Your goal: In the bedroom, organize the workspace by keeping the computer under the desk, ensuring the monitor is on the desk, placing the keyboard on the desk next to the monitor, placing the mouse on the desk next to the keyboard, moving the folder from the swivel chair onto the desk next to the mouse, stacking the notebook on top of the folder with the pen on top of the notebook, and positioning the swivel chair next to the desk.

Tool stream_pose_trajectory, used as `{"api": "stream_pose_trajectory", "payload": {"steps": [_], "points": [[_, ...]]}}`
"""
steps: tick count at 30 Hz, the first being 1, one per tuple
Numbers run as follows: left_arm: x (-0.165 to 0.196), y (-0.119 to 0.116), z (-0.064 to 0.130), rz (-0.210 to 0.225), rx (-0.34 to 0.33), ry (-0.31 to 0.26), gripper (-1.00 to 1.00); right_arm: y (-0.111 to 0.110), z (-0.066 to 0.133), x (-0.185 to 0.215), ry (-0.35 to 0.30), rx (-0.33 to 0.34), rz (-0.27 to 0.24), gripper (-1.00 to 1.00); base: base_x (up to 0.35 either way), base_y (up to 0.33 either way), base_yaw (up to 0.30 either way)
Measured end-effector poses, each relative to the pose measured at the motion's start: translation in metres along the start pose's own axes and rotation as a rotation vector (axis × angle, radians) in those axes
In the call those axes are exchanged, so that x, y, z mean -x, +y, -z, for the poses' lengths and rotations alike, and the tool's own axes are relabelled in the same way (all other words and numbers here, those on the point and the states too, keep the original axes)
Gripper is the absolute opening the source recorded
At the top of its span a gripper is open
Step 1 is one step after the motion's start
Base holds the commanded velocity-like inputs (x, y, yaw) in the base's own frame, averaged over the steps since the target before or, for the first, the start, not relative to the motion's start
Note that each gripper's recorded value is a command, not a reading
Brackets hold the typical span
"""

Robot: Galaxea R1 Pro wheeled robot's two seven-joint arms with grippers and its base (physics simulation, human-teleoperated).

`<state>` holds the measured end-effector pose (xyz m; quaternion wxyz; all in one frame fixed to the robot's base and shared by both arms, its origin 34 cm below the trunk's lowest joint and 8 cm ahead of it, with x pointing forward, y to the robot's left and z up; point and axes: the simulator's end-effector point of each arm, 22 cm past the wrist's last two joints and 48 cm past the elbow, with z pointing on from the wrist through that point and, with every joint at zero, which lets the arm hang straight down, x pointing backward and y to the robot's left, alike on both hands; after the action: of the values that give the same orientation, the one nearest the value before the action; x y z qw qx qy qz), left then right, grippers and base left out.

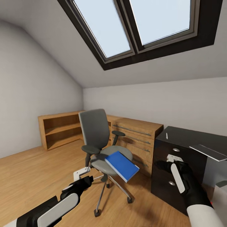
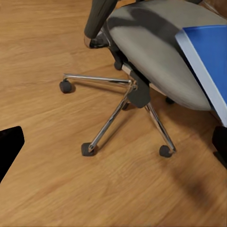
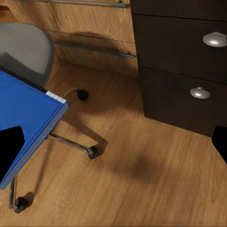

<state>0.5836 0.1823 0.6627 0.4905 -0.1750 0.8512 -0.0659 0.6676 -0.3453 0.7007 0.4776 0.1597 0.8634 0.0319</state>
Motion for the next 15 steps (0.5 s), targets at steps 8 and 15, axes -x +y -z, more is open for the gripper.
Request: {"api": "stream_pose_trajectory", "payload": {"steps": [8,15], "points": [[-0.013,0.005,-0.005,0.007,-0.002,-0.004,1.00,0.005,-0.009,-0.026,0.020,0.015,-0.006,1.00,0.000,0.000,-0.001],[-0.023,0.011,-0.009,0.019,-0.001,-0.010,1.00,0.010,-0.014,-0.043,0.030,0.054,-0.044,1.00,0.000,0.000,0.000]]}}
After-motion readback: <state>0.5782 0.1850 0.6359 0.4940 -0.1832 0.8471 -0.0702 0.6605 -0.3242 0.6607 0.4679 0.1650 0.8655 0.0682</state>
